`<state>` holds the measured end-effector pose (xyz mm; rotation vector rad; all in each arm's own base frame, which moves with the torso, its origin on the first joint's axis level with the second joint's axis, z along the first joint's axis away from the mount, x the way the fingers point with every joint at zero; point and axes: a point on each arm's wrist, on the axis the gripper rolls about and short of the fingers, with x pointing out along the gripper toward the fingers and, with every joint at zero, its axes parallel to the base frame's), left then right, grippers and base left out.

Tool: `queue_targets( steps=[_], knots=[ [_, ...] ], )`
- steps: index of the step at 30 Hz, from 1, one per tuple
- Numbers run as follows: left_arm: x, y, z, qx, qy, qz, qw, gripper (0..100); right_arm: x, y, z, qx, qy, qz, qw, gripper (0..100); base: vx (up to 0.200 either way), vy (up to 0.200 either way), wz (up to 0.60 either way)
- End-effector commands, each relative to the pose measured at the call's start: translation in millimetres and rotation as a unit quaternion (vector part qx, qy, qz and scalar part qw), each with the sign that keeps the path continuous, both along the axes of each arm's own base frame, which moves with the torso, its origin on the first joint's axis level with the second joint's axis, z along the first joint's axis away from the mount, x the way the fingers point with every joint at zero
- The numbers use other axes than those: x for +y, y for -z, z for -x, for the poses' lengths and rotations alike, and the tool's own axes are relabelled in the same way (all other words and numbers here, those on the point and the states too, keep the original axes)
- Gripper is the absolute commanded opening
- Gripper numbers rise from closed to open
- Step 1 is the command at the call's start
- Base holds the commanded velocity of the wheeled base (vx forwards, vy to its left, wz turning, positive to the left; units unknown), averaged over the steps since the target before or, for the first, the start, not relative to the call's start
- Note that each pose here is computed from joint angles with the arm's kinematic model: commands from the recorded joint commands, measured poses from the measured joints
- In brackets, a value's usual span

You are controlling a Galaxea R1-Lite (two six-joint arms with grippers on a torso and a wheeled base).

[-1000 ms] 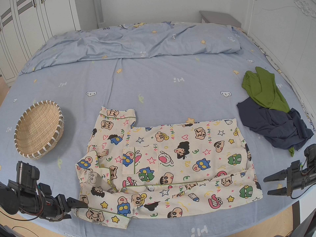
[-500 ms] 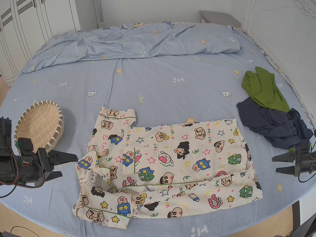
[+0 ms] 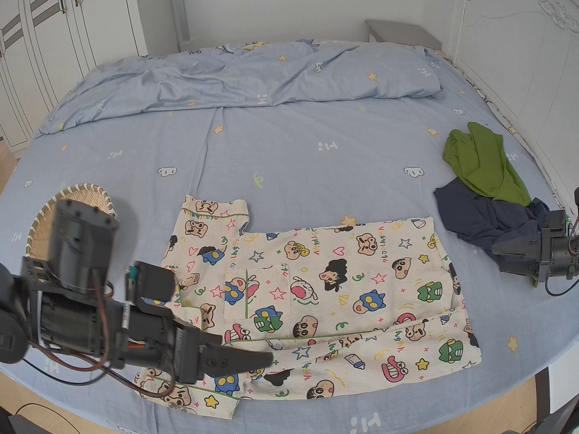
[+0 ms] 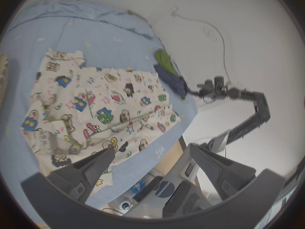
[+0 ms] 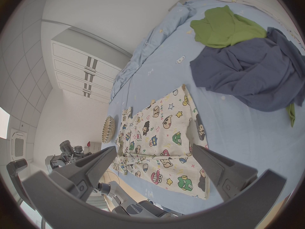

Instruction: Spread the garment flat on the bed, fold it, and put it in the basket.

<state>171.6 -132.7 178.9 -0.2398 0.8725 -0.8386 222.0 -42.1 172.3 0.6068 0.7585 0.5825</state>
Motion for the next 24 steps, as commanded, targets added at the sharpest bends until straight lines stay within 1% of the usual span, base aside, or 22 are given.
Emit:
queue_targets(
  steps=[1, 3, 5, 6, 7, 9, 14, 18, 21, 24],
  knots=[
    [-27, 56, -18, 0.073, 0.078, -0.060, 0.9925, 100, 5, -6, 0, -0.010, -0.007, 0.002, 0.9999, 100, 0.000, 0.000, 0.00],
    [-29, 69, -12, 0.073, 0.117, -0.071, 0.9878, 100, 4, -3, 3, -0.007, -0.006, 0.002, 1.0000, 100, 0.000, 0.000, 0.00],
    [-29, 82, -10, 0.058, 0.155, -0.080, 0.9830, 100, 3, -3, 3, -0.013, -0.002, 0.003, 0.9999, 100, 0.000, 0.000, 0.00],
    [-29, 82, -10, 0.058, 0.155, -0.080, 0.9830, 100, 3, -3, 3, -0.013, -0.002, 0.003, 0.9999, 100, 0.000, 0.000, 0.00],
    [-30, 90, -11, 0.041, 0.175, -0.086, 0.9799, 100, 3, -3, 2, -0.016, -0.004, 0.004, 0.9999, 100, 0.000, 0.000, 0.00],
    [-31, 96, -11, 0.043, 0.178, -0.088, 0.9791, 100, 5, -3, 2, -0.014, -0.007, 0.003, 0.9999, 100, 0.000, 0.000, 0.00],
    [-38, 114, -19, 0.068, 0.182, -0.100, 0.9760, 100, 7, -1, 4, -0.011, -0.011, 0.002, 0.9999, 100, 0.000, 0.000, 0.00],
    [-43, 117, -20, 0.057, 0.189, -0.086, 0.9765, 100, 8, 1, 4, -0.009, -0.014, 0.002, 0.9999, 100, 0.000, 0.000, 0.00],
    [-46, 118, -19, 0.058, 0.192, -0.082, 0.9763, 100, 8, 1, 3, -0.008, -0.013, 0.001, 0.9999, 100, 0.000, 0.000, 0.00],
    [-56, 127, -23, 0.068, 0.180, -0.071, 0.9788, 100, 8, 1, 3, -0.007, -0.014, 0.001, 0.9999, 100, 0.000, 0.000, 0.00]
  ],
)
